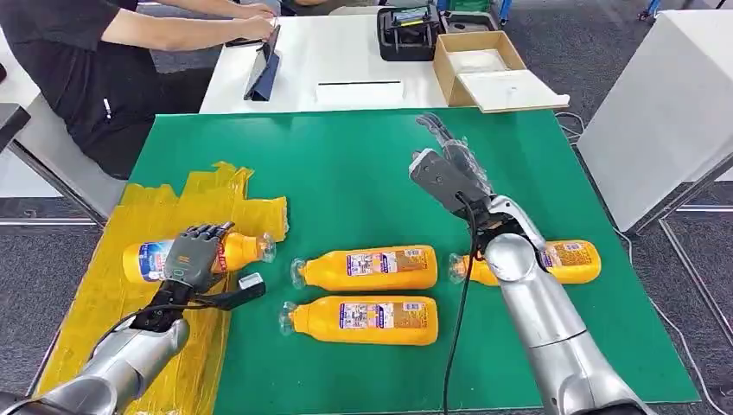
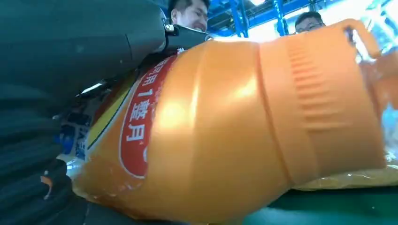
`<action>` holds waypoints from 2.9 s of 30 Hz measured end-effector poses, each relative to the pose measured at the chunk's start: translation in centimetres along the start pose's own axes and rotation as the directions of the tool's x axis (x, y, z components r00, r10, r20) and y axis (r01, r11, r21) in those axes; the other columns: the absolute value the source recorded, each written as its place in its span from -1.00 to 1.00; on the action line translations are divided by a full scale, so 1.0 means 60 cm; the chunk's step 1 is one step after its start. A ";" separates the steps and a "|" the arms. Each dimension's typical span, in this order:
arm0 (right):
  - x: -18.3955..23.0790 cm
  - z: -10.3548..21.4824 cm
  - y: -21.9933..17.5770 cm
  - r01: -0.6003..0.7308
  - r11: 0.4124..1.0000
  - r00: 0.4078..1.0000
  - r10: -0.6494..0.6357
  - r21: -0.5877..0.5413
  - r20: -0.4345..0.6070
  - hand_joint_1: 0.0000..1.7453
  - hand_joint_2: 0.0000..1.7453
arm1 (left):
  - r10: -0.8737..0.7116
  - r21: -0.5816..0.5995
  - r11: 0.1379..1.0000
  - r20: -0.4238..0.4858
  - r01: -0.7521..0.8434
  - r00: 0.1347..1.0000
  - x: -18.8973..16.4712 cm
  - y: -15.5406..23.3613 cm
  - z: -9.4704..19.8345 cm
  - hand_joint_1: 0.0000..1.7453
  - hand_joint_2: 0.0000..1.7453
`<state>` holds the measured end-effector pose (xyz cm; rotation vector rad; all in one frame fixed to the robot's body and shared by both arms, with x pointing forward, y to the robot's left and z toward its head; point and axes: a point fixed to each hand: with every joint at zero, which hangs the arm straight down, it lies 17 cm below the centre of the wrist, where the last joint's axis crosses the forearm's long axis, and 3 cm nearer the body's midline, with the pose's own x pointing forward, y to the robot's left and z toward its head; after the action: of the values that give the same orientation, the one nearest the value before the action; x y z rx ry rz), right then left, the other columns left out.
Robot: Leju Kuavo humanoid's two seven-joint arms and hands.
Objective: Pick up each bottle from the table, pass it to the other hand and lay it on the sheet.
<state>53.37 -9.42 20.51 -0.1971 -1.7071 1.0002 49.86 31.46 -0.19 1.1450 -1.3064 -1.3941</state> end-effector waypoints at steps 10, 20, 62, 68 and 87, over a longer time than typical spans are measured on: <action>-0.032 0.011 0.015 -0.022 1.000 0.998 0.021 -0.012 -0.055 -1.00 -1.00 | 0.072 0.055 0.996 0.059 -0.075 0.996 0.022 0.017 -0.002 -1.00 -1.00; -0.076 0.048 0.024 -0.030 0.999 0.991 0.025 -0.033 -0.132 -1.00 -1.00 | 0.343 0.057 0.935 0.111 -0.351 0.933 0.063 0.033 -0.005 -1.00 -1.00; -0.373 0.425 -0.059 -0.546 0.806 0.671 0.584 0.229 -0.457 -1.00 1.00 | 0.816 0.426 0.286 0.362 -0.858 0.451 -0.126 0.366 0.120 -1.00 -1.00; -0.440 0.415 -0.066 -0.544 0.781 0.614 0.620 0.307 -0.488 -1.00 1.00 | 0.818 0.422 0.263 0.379 -0.868 0.432 -0.125 0.376 0.108 -1.00 -1.00; -0.556 0.445 -0.045 -0.391 0.719 0.609 0.670 0.574 -0.424 -1.00 1.00 | 0.847 0.442 0.180 0.385 -0.879 0.366 -0.159 0.352 0.139 -1.00 -1.00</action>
<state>44.55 -44.27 -2.77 -0.7155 -0.7775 1.5412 43.65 41.15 21.55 0.4326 -2.0497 -0.0811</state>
